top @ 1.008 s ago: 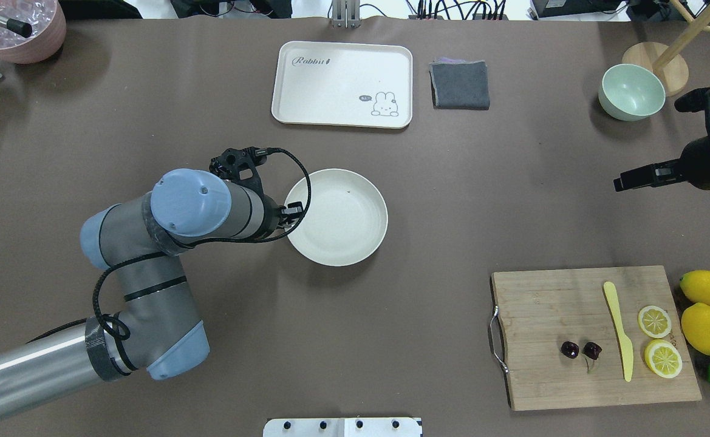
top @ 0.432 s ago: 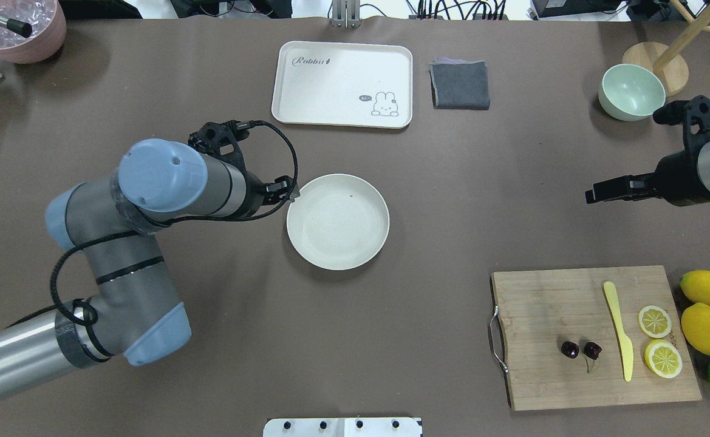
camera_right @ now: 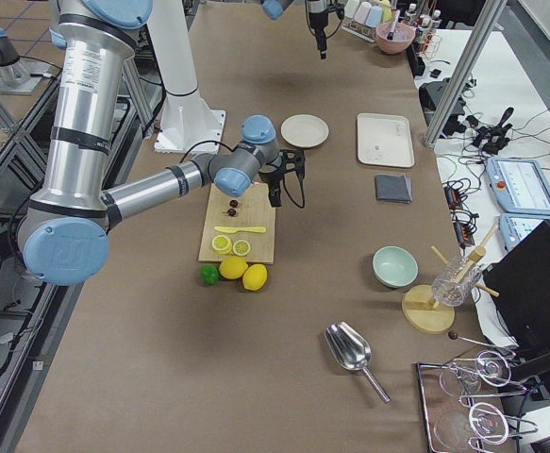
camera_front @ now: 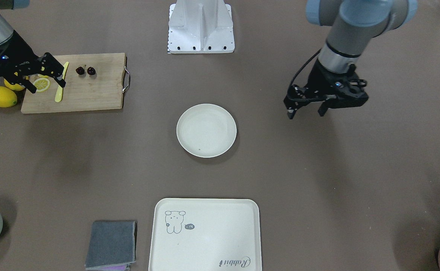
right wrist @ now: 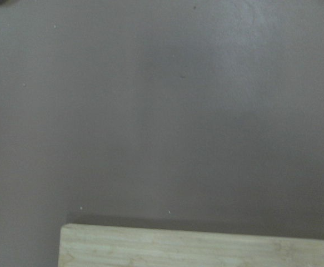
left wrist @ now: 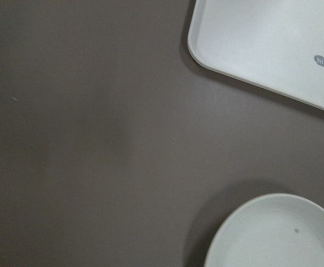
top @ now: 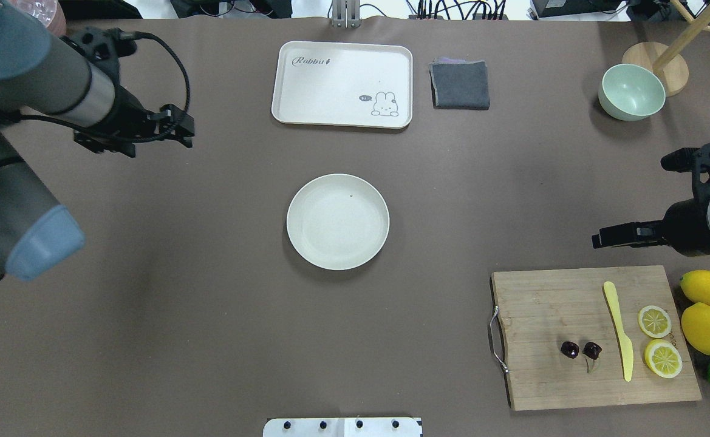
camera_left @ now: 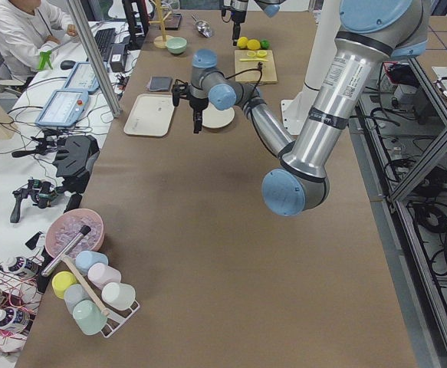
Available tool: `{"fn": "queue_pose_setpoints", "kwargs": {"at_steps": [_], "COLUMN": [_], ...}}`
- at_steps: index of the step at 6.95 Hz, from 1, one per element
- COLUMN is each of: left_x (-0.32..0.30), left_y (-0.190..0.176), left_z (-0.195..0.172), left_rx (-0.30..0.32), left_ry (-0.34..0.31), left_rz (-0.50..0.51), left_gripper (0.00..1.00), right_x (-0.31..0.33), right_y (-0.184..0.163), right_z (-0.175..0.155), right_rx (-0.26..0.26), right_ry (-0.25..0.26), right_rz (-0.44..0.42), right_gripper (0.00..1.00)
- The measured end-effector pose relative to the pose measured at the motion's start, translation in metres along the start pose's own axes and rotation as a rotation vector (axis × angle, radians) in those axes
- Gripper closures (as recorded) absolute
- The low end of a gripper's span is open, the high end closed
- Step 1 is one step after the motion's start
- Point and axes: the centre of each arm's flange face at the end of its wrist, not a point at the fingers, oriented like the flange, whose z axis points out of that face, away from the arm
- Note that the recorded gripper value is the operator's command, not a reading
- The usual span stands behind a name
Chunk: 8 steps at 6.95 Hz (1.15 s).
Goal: Place red cherry on plate
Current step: 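Withdraw the left arm while the right gripper moves over the cherries, then lower the right gripper and grasp the two dark red cherries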
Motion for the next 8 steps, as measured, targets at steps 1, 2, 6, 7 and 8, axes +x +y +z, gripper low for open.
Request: {"fn": "queue_pose_setpoints", "kwargs": {"at_steps": [1, 2, 6, 7, 8], "left_x": [-0.073, -0.154, -0.320, -0.322, -0.322], "left_y": [-0.026, -0.042, -0.045, -0.046, -0.046], "left_z": [-0.030, -0.059, -0.096, -0.096, -0.095], "left_rx": [-0.010, -0.017, -0.016, -0.016, -0.016], "left_ry": [-0.024, -0.033, -0.074, -0.075, -0.074], "left_rz": [0.057, 0.112, 0.232, 0.235, 0.237], "left_gripper": [0.02, 0.02, 0.02, 0.02, 0.02], "right_x": [0.000, -0.006, -0.048, -0.052, -0.051], "right_y": [0.018, 0.034, 0.107, 0.122, 0.132], "right_z": [0.005, 0.018, 0.073, 0.081, 0.086], "right_rx": [-0.010, -0.011, -0.004, -0.004, -0.009], "right_ry": [0.029, 0.057, 0.117, 0.129, 0.142], "right_rz": [0.022, 0.040, 0.059, 0.047, 0.034], "right_gripper": [0.02, 0.02, 0.06, 0.08, 0.08]}}
